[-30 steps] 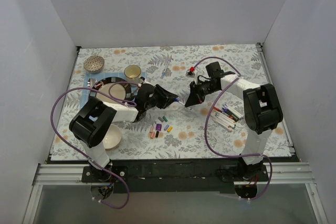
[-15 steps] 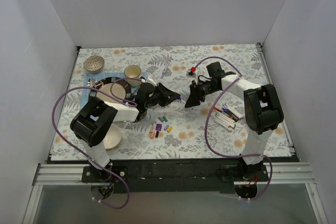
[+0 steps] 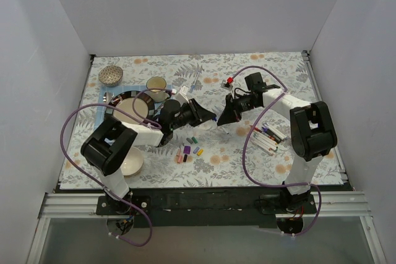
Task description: Open the pen caps
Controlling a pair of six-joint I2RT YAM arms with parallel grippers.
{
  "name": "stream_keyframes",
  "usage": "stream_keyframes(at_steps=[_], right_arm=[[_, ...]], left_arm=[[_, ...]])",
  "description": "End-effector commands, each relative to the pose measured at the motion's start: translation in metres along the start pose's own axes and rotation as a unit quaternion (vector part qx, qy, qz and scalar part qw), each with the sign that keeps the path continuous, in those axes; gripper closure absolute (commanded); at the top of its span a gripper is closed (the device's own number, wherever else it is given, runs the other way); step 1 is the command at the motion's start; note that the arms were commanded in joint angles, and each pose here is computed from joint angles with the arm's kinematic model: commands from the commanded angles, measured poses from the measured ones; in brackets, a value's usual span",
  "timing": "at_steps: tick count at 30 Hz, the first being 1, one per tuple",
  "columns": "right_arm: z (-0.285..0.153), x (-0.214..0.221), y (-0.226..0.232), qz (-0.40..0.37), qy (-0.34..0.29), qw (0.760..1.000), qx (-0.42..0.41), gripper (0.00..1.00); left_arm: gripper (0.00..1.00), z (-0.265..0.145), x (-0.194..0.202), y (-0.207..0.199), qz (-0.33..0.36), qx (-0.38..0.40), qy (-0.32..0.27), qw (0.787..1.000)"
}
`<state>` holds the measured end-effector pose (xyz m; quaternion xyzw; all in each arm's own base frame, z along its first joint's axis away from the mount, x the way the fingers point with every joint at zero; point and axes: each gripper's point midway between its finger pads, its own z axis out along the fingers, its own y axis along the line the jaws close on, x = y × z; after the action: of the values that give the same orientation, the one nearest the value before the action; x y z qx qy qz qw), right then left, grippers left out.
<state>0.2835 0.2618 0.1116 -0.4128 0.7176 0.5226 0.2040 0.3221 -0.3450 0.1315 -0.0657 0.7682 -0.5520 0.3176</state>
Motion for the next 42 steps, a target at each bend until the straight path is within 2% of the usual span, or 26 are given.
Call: stream_keyframes(at_steps=[1,7,8,13,17,18,21,28,30,37,42], right_arm=[[-0.001,0.0,0.017,0.019,-0.004,0.999,-0.036,0.99],[0.0,0.01,0.022,0.012,0.009,0.999,-0.034,0.99],[0.002,0.011,0.026,0.01,0.013,0.999,-0.035,0.99],[0.002,0.015,0.024,-0.012,0.031,0.999,-0.009,0.99],[-0.018,0.011,-0.008,-0.044,0.047,0.993,0.102,0.99],[-0.023,0.007,-0.017,-0.056,0.042,0.989,0.128,0.99],[-0.048,0.003,-0.039,-0.064,0.043,0.975,0.21,0.99],[-0.099,0.019,-0.084,-0.071,0.1,0.931,0.343,0.99],[-0.11,0.027,-0.095,-0.063,0.117,0.924,0.359,0.99],[-0.138,0.055,-0.107,-0.032,0.161,0.906,0.39,0.99],[-0.142,0.075,-0.107,-0.009,0.183,0.906,0.383,0.99]], left_arm=[[1.0,-0.023,-0.064,-0.025,0.068,-0.002,-0.119,0.991],[1.0,-0.078,-0.17,-0.026,0.065,-0.032,-0.264,0.962],[1.0,-0.086,-0.186,-0.04,0.077,-0.024,-0.283,0.956],[1.0,-0.111,-0.221,-0.045,0.093,-0.041,-0.302,0.948],[1.0,-0.111,-0.199,-0.039,0.08,-0.059,-0.251,0.963],[1.0,-0.109,-0.181,-0.028,0.066,-0.072,-0.213,0.972],[1.0,-0.112,-0.14,-0.008,0.04,-0.089,-0.147,0.984],[1.0,-0.12,-0.072,0.018,0.076,-0.148,-0.052,0.985],[1.0,-0.12,-0.054,0.026,0.09,-0.168,-0.023,0.981],[1.0,-0.111,-0.025,0.042,0.116,-0.209,0.021,0.971],[1.0,-0.105,-0.014,0.055,0.118,-0.23,0.037,0.965]])
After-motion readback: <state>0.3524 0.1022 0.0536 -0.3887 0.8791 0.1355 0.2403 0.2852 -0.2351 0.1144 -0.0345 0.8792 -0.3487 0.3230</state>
